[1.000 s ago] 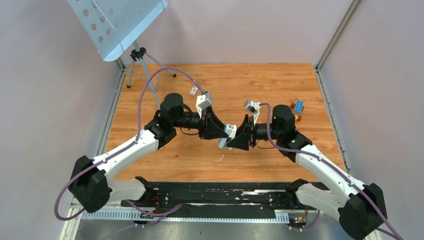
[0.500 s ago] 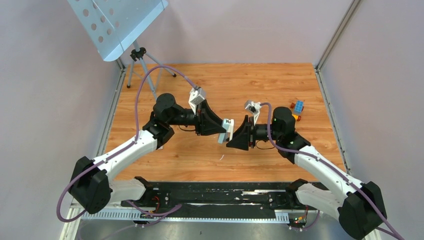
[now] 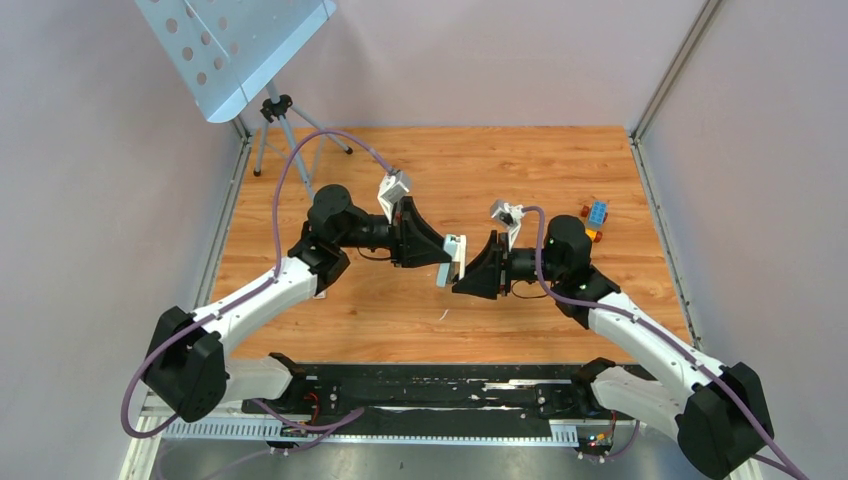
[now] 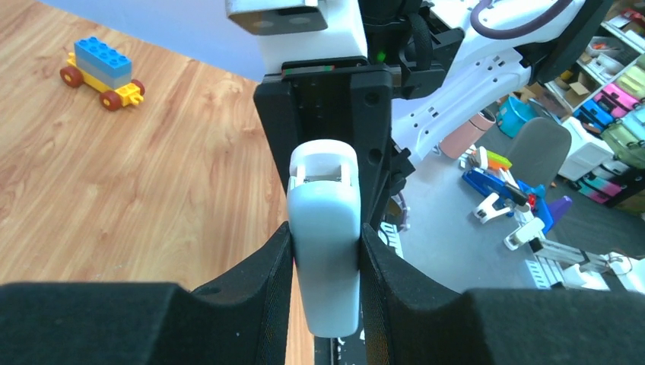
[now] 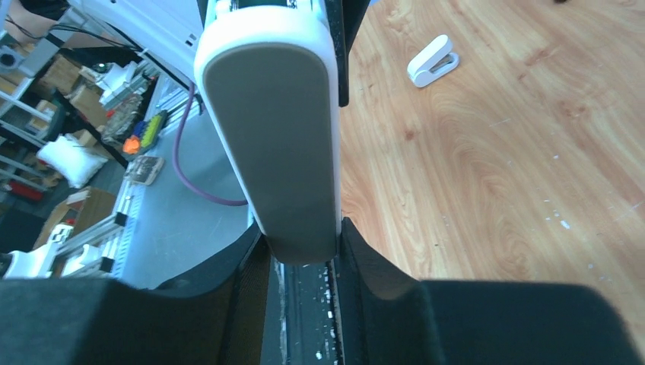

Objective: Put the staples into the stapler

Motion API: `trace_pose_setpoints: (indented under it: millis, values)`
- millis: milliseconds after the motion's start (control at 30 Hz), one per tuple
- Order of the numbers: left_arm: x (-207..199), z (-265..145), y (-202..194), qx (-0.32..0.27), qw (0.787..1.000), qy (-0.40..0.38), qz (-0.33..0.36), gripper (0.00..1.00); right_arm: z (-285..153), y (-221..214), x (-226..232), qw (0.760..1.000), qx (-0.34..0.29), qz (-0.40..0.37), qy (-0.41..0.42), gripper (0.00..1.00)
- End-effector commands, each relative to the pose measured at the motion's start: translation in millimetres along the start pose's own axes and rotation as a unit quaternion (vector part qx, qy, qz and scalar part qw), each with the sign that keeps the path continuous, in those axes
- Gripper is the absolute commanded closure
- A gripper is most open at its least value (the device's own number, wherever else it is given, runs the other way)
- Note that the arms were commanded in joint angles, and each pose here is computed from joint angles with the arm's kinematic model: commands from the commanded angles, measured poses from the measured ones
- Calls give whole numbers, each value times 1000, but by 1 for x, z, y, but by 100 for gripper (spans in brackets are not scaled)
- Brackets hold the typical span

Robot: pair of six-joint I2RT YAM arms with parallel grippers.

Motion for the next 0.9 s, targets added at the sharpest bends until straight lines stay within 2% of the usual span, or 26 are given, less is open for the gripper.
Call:
trace_pose_setpoints:
  millis: [0, 33, 67, 133, 200, 300, 433, 600, 867]
  values:
    - [6, -1, 0, -3, 1000, -1, 9, 100, 0, 2, 10, 1000, -7, -14, 14, 83]
    - [8, -3, 2, -5, 1000, 4, 8, 100, -1, 3, 11, 1000, -10, -14, 10, 85]
    - [11, -5, 3, -6, 1000, 13, 4, 95, -1, 4, 9, 1000, -15, -11, 0, 86]
    - [15, -9, 4, -9, 999, 31, 3, 69, -2, 8, 9, 1000, -26, -7, -12, 89]
    - [19, -11, 1, -4, 999, 52, 1, 53, -3, 13, 11, 999, -40, 0, -17, 92]
    - [22, -13, -7, -2, 997, 77, -23, 37, -4, 20, 16, 998, -62, 8, -16, 94]
    - [20, -12, -20, -12, 996, 77, -40, 25, -3, 24, 21, 997, -79, 19, -3, 95]
    - [12, -5, -22, -39, 997, 62, -39, 22, -1, 23, 16, 996, -83, 32, -6, 95]
    - [10, 1, -21, -64, 995, 43, -60, 24, 2, 23, 13, 995, -89, 38, -1, 96]
Point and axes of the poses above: each gripper's point midway between its finger pads, its own z axis out along the fingers, its own x axis along the line the jaws close on, y = z × x, the point moved 3 cm from there along -z, back along the fingers, and after that the axes turned 10 degrees about z, right-handed, at the moved point
